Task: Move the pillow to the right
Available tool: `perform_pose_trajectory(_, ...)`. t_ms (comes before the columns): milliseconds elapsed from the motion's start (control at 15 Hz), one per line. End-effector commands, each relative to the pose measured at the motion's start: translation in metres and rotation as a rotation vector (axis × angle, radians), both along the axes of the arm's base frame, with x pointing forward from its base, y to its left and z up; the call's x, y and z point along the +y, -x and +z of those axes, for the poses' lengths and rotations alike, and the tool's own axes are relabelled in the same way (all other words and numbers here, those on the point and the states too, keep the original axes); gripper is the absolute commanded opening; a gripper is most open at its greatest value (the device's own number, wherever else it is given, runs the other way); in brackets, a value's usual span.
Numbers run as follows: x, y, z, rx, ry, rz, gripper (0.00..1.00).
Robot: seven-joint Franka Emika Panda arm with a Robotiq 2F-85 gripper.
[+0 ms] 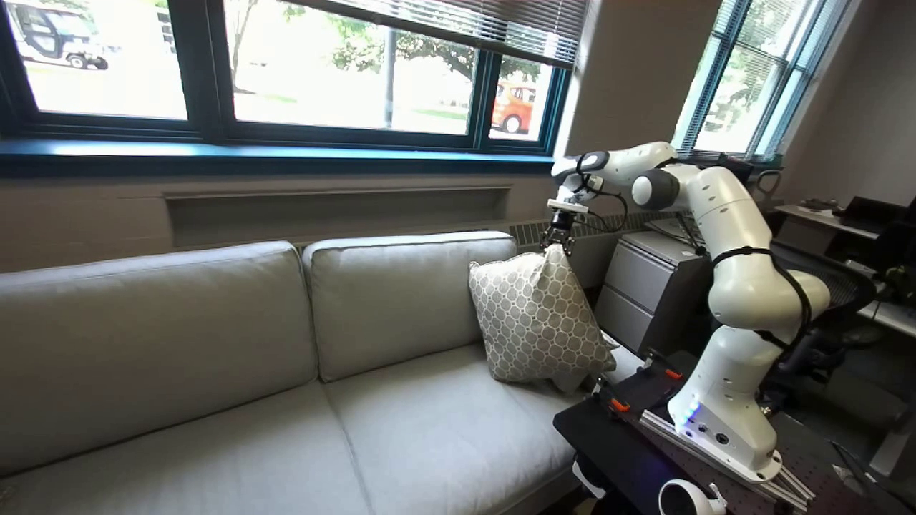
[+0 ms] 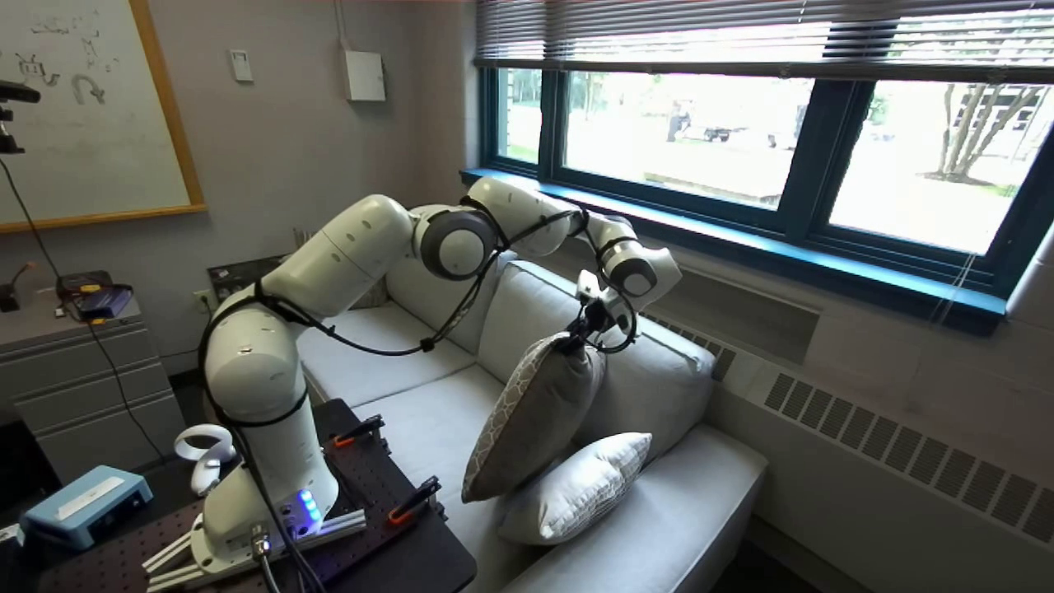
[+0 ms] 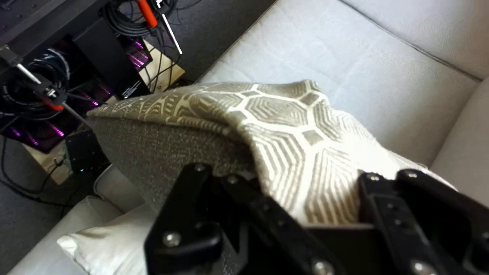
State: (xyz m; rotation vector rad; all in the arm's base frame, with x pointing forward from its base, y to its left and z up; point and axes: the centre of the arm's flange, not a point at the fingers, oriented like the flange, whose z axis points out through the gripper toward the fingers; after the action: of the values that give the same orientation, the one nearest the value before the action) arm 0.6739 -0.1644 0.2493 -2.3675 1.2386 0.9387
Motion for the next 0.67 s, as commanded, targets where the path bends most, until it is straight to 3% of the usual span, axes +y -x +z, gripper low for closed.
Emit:
perform_pose_trajectory(0,0.014,0.021,-0.064,-0.025,-0.101,-0.098,0.00)
perform_pose_trajectory(600,0.050,0.092,-0.184,-0.035,-0.349,-0.309,0.00)
